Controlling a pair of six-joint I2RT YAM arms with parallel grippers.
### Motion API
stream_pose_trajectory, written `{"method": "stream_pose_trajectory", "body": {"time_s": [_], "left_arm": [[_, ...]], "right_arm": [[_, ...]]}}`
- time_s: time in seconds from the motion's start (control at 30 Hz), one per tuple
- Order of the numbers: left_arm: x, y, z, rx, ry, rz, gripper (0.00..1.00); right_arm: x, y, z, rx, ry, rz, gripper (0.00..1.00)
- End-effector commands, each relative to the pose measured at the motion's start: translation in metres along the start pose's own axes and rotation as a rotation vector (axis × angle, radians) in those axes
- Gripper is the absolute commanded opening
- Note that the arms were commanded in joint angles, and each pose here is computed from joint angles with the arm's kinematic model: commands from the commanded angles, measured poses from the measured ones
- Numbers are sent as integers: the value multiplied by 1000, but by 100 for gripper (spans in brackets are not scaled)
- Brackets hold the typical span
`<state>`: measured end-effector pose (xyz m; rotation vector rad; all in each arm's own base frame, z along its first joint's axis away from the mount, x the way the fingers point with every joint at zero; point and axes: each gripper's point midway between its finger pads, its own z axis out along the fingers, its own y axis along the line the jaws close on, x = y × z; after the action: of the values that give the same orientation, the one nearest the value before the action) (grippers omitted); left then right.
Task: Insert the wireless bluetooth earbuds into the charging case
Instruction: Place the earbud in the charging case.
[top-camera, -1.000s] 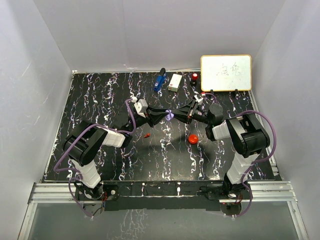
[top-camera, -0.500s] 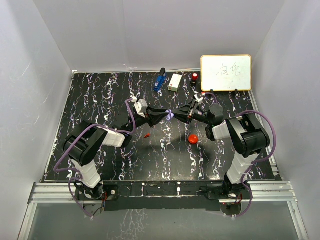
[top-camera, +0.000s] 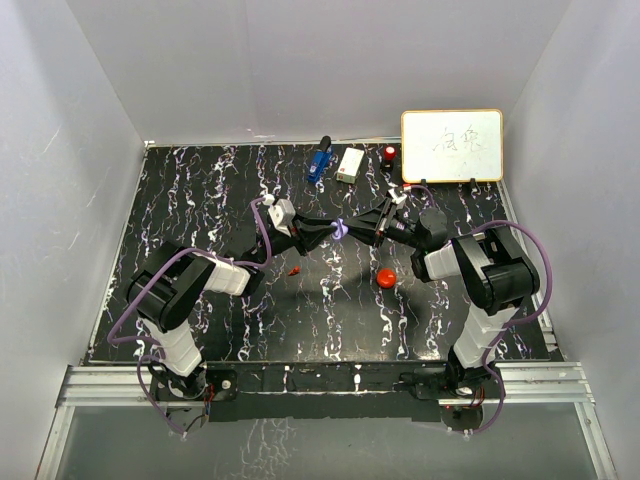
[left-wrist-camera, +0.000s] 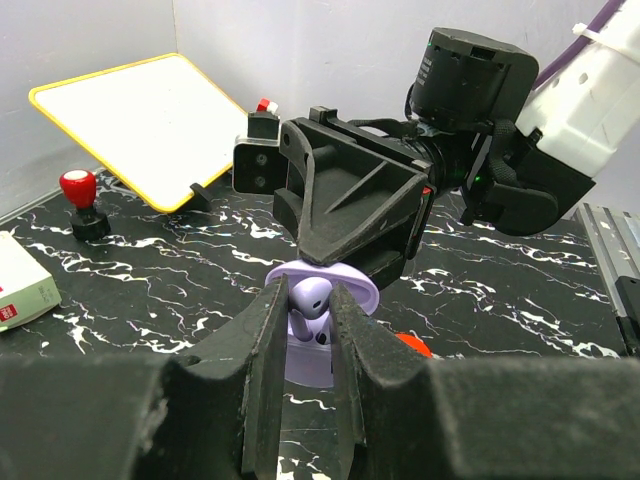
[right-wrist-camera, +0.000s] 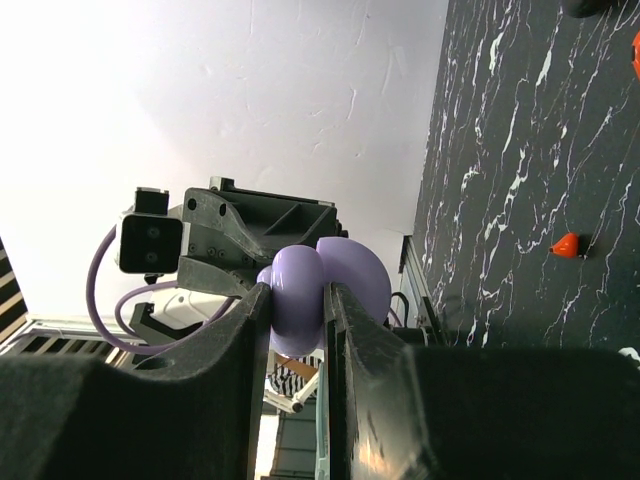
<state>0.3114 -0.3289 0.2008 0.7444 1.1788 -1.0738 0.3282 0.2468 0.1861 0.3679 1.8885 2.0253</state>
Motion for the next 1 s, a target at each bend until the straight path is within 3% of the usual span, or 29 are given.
{"method": "stream_pose_trajectory", "body": {"time_s": [0.0,0.57,0.97], "left_arm": [[-41,-11,1,59,-150,120,0],[-41,-12,0,51,-151,106,0],[-40,-11,-1,50,-147,97,10]], "right_arm": [[0,19,3,-67,13,-73,0],[-2,20,4,-71,12,-73,0],[-2,20,5,-72,11,-72,0]]}}
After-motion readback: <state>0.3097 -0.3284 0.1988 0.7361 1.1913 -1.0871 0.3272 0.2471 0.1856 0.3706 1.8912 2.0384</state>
